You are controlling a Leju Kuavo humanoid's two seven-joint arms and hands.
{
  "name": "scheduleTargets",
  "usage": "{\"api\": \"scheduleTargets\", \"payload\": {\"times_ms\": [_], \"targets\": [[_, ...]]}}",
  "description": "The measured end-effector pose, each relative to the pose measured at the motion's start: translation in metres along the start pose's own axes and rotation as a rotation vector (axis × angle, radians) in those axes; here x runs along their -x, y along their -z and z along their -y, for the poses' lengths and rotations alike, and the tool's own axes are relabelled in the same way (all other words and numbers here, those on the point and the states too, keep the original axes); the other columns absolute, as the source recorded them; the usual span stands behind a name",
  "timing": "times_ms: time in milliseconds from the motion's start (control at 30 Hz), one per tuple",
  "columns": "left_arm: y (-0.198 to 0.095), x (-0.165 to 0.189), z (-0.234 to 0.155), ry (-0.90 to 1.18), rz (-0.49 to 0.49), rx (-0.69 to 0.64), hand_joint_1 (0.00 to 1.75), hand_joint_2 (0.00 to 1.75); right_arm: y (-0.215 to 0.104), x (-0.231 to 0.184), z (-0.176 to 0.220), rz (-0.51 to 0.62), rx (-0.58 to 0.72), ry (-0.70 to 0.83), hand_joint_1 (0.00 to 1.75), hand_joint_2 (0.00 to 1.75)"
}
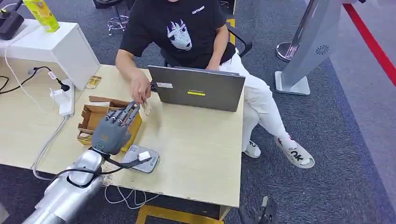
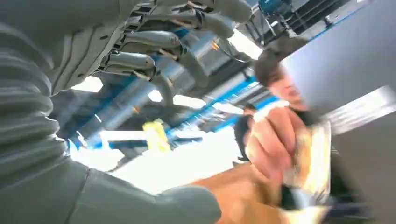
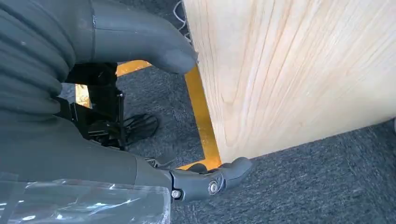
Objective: Pass the card to the sensor for recognition and then transmit it.
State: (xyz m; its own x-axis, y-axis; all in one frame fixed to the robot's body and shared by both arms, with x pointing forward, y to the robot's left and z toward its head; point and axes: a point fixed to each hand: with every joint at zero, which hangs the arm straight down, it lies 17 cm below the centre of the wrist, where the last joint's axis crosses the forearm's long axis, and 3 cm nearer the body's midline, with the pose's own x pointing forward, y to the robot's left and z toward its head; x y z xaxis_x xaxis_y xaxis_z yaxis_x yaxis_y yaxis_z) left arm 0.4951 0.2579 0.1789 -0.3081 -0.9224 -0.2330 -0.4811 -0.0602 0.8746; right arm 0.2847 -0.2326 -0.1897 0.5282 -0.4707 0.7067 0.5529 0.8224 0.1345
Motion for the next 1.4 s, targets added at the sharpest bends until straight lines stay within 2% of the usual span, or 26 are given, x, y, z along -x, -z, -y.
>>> {"api": "scheduleTargets", "payload": {"times_ms": [100, 200, 333, 500, 700, 867, 1167, 1400], "targets": [[-0.023, -0.022, 0.003, -0.056, 0.014, 0.009, 0.0, 1.75, 0.0, 0.0, 0.003, 0.002, 0.005, 0.004, 0.0, 1.75], [-0.032, -0.03, 0.002, -0.075, 0.02, 0.01, 0.0, 1.75, 0.001, -0.001, 0.005, 0.004, 0.008, 0.003, 0.0, 1.75], [-0.036, -0.035, 0.0, -0.081, 0.026, 0.006, 0.0, 1.75, 0.001, -0.001, 0.006, 0.005, 0.01, 0.003, 0.0, 1.75], [-0.058, -0.031, 0.008, -0.068, 0.018, 0.043, 0.0, 1.75, 0.002, -0.001, 0.009, 0.006, 0.017, 0.006, 0.0, 1.75], [-0.091, -0.003, 0.019, -0.058, -0.041, 0.096, 0.0, 1.75, 0.002, -0.001, 0.014, 0.01, 0.025, 0.008, 0.0, 1.75], [-0.104, 0.028, 0.022, -0.025, -0.085, 0.122, 0.0, 1.75, 0.003, -0.002, 0.016, 0.016, 0.027, 0.007, 0.0, 1.75], [-0.116, 0.067, 0.032, 0.022, -0.136, 0.186, 0.0, 1.75, 0.004, -0.003, 0.019, 0.018, 0.032, 0.005, 0.0, 1.75], [-0.116, 0.074, 0.034, 0.032, -0.146, 0.193, 0.0, 1.75, 0.004, -0.003, 0.019, 0.018, 0.032, 0.005, 0.0, 1.75]]}}
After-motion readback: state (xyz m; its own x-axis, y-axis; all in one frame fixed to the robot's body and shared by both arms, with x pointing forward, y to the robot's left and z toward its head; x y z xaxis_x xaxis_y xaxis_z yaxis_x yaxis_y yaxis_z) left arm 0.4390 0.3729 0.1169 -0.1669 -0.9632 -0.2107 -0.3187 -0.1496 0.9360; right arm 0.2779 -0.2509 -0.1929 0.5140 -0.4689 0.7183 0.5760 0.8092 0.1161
